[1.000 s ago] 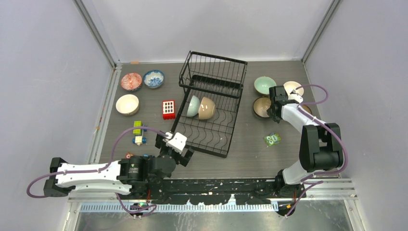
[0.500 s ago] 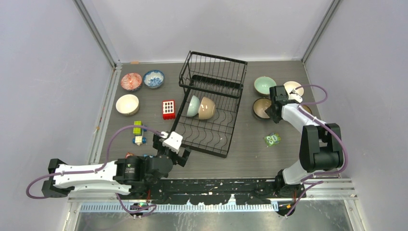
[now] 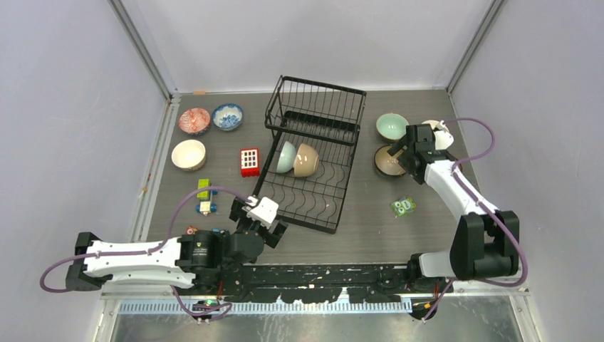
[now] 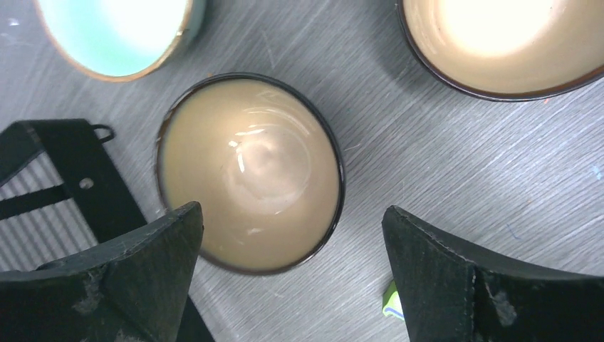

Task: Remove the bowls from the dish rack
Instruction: Pick up the bowl from the dish rack.

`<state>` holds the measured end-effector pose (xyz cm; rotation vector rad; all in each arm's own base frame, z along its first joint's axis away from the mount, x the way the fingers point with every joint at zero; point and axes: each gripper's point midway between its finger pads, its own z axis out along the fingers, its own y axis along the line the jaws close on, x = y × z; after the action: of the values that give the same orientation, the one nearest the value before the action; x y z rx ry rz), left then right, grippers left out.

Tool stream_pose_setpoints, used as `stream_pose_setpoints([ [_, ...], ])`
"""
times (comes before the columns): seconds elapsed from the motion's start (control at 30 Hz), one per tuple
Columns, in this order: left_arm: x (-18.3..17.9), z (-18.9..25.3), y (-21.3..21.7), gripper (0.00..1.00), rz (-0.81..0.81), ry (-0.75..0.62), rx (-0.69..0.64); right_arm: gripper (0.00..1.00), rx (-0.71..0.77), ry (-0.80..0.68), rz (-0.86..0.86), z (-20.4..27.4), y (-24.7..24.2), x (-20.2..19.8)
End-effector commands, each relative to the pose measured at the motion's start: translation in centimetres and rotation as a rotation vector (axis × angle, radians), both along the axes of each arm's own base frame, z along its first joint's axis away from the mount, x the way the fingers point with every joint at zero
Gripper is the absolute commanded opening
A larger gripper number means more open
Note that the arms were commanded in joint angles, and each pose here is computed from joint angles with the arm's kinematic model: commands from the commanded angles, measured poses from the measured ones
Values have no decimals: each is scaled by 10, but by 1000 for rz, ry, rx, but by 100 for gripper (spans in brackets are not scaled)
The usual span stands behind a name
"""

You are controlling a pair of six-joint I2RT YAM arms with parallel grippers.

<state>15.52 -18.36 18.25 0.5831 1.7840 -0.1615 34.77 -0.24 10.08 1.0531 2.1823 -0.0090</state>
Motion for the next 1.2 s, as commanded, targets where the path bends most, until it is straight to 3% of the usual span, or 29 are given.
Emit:
stream_pose_setpoints([
  [0.0, 3, 22, -10, 100, 8, -26, -59, 100, -25, -93, 71, 42, 8, 1],
  [0.23, 2, 21, -23, 100, -22, -10, -41, 100, -90, -203, 158, 100, 25, -12],
  [0.37, 13, 18, -26, 100, 7, 69, -125, 100, -86, -308, 222, 123, 40, -22],
  [0.53, 42, 11, -29, 100, 28, 259, -312, 100, -21, -413, 341, 134, 64, -31],
  [0.8, 73, 34, -16, 100, 98, 262, -424, 100, 192, -644, 510, 151, 113, -47],
  [1.0, 78, 41, -3, 100, 95, 224, -468, 100, 219, -673, 563, 151, 126, -52],
  [1.17, 88, 39, -10, 100, 66, 297, -517, 100, 282, -662, 604, 143, 139, -56],
])
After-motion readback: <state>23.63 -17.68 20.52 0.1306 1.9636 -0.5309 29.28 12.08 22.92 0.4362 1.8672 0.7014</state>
